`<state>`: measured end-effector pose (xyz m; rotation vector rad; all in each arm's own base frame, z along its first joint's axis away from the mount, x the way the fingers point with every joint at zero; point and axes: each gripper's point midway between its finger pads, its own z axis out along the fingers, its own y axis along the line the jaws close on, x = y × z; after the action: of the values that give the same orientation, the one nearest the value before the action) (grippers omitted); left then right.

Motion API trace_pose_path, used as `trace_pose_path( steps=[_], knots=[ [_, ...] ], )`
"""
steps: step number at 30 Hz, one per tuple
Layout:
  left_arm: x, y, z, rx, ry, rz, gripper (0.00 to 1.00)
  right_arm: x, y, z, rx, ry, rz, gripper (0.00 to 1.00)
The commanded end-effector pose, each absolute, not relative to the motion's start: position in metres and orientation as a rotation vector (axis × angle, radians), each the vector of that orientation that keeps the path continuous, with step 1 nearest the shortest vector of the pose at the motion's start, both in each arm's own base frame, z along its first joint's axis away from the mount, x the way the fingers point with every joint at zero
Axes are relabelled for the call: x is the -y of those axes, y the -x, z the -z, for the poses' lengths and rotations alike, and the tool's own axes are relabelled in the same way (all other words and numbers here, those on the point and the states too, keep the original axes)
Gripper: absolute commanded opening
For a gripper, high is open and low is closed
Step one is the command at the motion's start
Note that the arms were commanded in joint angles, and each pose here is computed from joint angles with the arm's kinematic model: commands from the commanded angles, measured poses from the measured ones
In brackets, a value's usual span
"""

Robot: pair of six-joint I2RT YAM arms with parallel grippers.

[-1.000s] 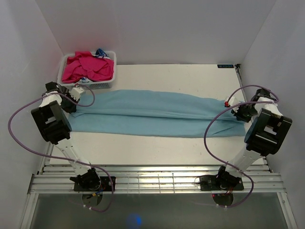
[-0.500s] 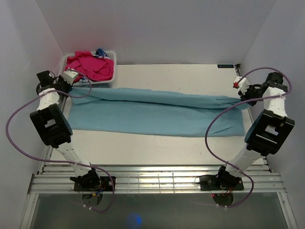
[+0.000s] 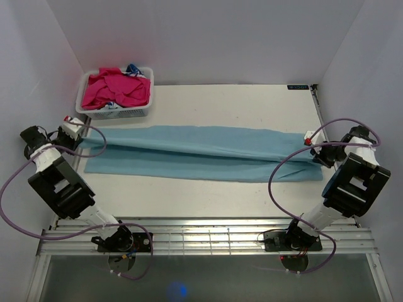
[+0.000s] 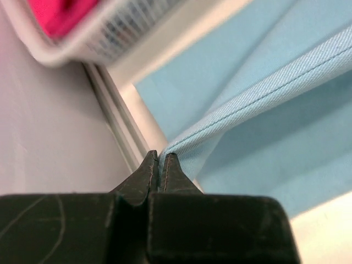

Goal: Fold and stack the trousers
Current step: Fold the trousers

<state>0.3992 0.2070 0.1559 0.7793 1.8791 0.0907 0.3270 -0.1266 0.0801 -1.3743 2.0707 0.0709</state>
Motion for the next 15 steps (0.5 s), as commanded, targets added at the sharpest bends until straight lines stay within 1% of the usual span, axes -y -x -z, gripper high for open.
trace_pose_path(
  steps=[1,2,5,7,9,11,13,15],
  knots=[
    [-0.256,-0.358,-0.134,-1.931,-0.955,-0.373,0.0,0.189,-0.313,-0.073,-2.167,1.49,0.249,0.08],
    [-0.25,-0.343,-0.104,-1.997,-0.958,-0.343,0.0,0.189,-0.309,-0.066,-2.182,1.498,0.246,0.08],
    [-0.244,-0.33,-0.062,-2.076,-0.988,-0.334,0.0,0.185,-0.295,-0.039,-2.232,1.54,0.229,0.08],
    [-0.238,-0.315,-0.03,-2.163,-0.985,-0.284,0.0,0.183,-0.288,-0.026,-2.252,1.569,0.213,0.08],
    [-0.241,-0.307,-0.019,-2.198,-1.031,-0.295,0.0,0.187,-0.285,-0.022,-2.279,1.574,0.217,0.08],
    [-0.236,-0.294,-0.015,-2.204,-1.084,-0.211,0.0,0.189,-0.287,-0.026,-2.292,1.561,0.21,0.08],
    [-0.239,-0.294,-0.032,-2.172,-1.04,-0.15,0.14,0.19,-0.291,-0.033,-2.279,1.543,0.208,0.08],
    [-0.241,-0.297,-0.051,-2.132,-1.043,-0.14,0.36,0.188,-0.293,-0.044,-2.261,1.541,0.208,0.08]
  ],
)
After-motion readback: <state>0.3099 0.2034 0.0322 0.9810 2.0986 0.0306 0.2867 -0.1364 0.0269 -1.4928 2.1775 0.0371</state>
